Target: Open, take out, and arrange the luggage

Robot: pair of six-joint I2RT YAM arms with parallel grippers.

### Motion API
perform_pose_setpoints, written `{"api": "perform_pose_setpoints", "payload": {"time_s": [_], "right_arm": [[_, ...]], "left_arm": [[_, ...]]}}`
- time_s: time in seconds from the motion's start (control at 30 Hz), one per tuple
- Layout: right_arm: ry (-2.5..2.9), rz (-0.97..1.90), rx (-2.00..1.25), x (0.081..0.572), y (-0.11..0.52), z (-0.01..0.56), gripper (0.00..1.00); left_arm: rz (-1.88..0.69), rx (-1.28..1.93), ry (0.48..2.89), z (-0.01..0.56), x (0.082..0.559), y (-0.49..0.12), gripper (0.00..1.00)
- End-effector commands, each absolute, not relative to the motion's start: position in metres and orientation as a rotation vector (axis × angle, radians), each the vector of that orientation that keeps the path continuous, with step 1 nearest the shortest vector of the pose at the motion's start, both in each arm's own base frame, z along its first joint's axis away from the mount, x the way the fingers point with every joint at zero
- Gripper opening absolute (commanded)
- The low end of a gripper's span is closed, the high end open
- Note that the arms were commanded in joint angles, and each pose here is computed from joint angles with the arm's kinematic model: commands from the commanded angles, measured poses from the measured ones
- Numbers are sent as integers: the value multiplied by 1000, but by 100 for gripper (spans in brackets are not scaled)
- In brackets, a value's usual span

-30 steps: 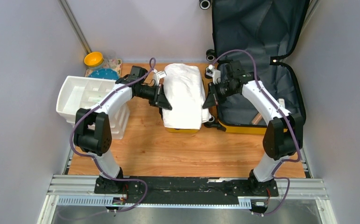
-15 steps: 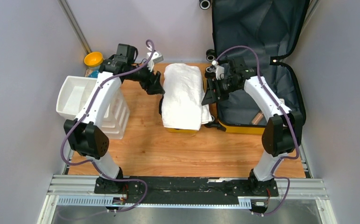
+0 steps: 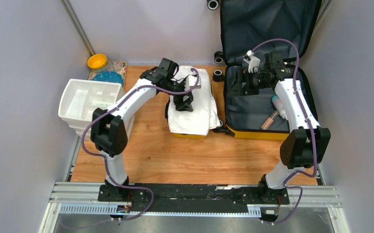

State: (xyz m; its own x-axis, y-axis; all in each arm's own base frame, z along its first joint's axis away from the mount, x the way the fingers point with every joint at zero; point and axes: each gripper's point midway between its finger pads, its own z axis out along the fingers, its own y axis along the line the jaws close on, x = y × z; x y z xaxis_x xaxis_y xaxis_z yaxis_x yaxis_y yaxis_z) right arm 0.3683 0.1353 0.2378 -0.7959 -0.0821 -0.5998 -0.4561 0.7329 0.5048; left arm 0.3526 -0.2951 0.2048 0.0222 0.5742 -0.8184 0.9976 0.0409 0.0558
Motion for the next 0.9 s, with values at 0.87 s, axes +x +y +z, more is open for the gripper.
{"api": "perform_pose_setpoints", "payload": {"time_s": [0.87], "right_arm": [[2346, 834, -420, 367, 119, 247, 82]], "left_arm": [[-426, 688, 2331, 116, 516, -151, 83]]}}
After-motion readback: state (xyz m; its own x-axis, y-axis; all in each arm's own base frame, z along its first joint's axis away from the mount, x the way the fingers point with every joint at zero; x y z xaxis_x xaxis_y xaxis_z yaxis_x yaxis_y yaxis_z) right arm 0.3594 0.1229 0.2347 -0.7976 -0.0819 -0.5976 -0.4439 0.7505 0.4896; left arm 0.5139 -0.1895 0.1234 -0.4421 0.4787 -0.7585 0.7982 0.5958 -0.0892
